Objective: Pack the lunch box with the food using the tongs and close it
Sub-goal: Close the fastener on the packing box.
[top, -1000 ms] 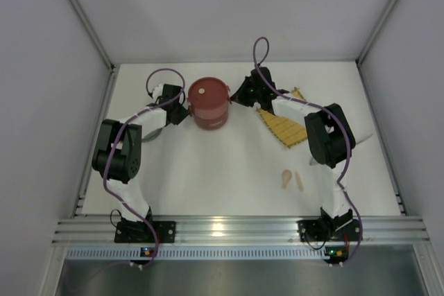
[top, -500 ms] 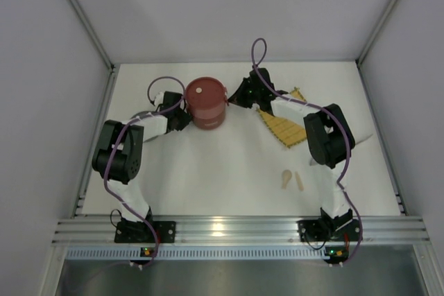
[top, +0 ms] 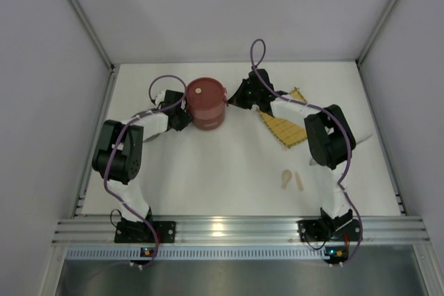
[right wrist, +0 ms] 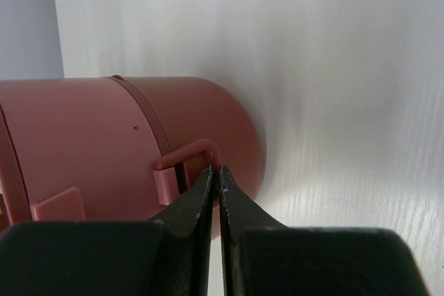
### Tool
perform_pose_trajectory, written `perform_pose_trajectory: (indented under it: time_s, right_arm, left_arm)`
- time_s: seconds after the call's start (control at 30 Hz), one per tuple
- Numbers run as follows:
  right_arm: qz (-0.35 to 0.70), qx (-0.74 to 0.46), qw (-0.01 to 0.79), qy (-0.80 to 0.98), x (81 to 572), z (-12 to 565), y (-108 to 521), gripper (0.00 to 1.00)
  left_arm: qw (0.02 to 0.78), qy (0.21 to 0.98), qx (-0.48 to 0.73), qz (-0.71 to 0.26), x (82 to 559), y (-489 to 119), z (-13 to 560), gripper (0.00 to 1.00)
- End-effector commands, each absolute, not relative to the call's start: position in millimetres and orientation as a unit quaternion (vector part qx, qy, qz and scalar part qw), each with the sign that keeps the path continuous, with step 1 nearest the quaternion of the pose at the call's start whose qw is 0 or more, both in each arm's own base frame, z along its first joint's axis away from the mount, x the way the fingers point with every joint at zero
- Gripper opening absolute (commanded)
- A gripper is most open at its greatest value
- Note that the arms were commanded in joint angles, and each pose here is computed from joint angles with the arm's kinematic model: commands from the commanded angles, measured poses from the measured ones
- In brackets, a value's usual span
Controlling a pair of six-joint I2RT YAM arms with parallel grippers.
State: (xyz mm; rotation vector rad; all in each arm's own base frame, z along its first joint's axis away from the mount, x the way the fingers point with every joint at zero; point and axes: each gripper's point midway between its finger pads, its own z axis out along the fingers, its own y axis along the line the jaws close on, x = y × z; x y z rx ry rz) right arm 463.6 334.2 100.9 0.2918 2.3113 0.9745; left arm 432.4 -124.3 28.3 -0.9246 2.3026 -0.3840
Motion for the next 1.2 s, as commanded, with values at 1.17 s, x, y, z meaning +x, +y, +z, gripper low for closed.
perform_pose_trajectory:
  time_s: [1.17]
  right_arm:
    - [0.335,0.090,0.187,0.919,394,67,351,0.04]
  left_arm:
    - [0.378,0.878,-0.275,-0.103,385,-110,150,0.26]
